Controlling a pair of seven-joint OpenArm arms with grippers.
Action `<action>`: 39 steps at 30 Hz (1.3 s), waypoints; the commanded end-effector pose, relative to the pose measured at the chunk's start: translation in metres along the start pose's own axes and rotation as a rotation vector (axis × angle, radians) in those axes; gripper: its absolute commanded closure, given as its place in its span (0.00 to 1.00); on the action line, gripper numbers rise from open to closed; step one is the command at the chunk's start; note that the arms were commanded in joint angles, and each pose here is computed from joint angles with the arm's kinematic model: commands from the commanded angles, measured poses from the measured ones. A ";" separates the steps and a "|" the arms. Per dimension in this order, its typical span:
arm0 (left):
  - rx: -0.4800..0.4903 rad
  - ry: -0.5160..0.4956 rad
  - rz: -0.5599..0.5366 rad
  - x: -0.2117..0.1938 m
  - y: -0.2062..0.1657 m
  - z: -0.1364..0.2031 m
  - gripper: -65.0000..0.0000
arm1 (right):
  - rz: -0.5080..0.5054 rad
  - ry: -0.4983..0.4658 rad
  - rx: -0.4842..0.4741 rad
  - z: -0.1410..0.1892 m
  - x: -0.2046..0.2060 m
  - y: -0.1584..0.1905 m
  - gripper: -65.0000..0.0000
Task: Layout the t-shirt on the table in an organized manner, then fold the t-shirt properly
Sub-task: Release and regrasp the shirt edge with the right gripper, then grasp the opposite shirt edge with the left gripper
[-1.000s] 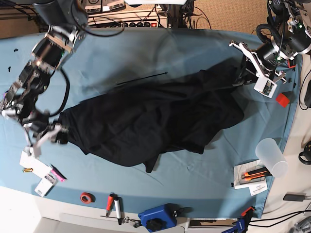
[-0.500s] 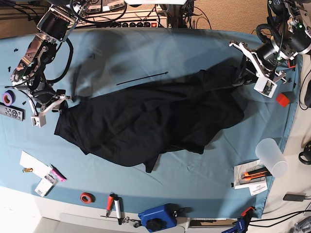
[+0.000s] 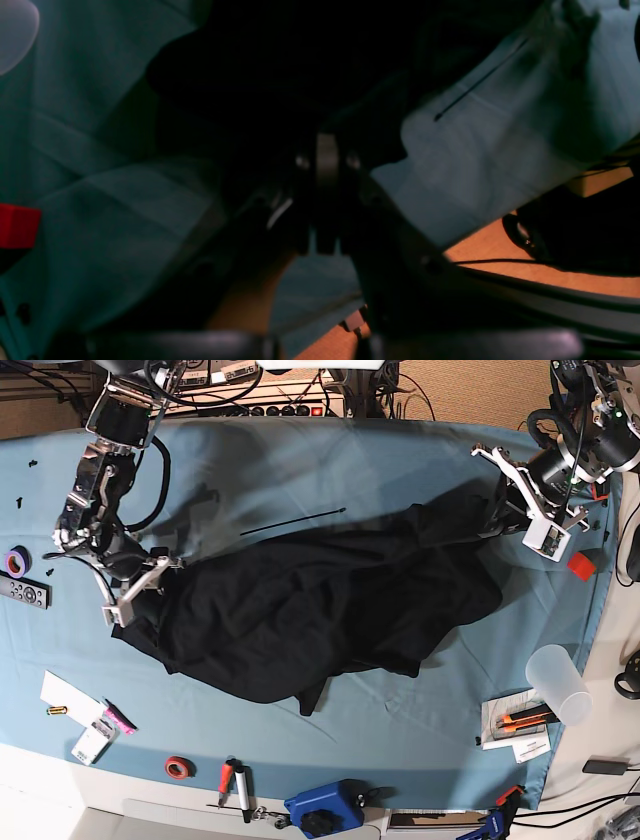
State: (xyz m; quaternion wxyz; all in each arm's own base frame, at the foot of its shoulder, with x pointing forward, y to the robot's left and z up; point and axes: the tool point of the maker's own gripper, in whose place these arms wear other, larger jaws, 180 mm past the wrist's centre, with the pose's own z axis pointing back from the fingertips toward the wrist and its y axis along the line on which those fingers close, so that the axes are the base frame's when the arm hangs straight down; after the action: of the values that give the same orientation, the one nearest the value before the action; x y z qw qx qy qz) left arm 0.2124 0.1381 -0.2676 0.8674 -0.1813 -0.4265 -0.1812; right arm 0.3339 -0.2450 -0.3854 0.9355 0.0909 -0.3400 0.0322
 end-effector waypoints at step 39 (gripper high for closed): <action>-0.003 -0.241 -0.019 0.094 0.057 -0.087 1.00 | -0.110 -0.533 -0.168 0.097 0.179 -0.088 1.00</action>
State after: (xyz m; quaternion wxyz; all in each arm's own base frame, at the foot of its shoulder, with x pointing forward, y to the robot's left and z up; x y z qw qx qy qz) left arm 0.3462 0.1310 -0.2716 0.8277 -0.1954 -0.4991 -0.1661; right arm 0.4120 -0.3439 -0.2461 0.8451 0.0451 -0.5269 -0.0784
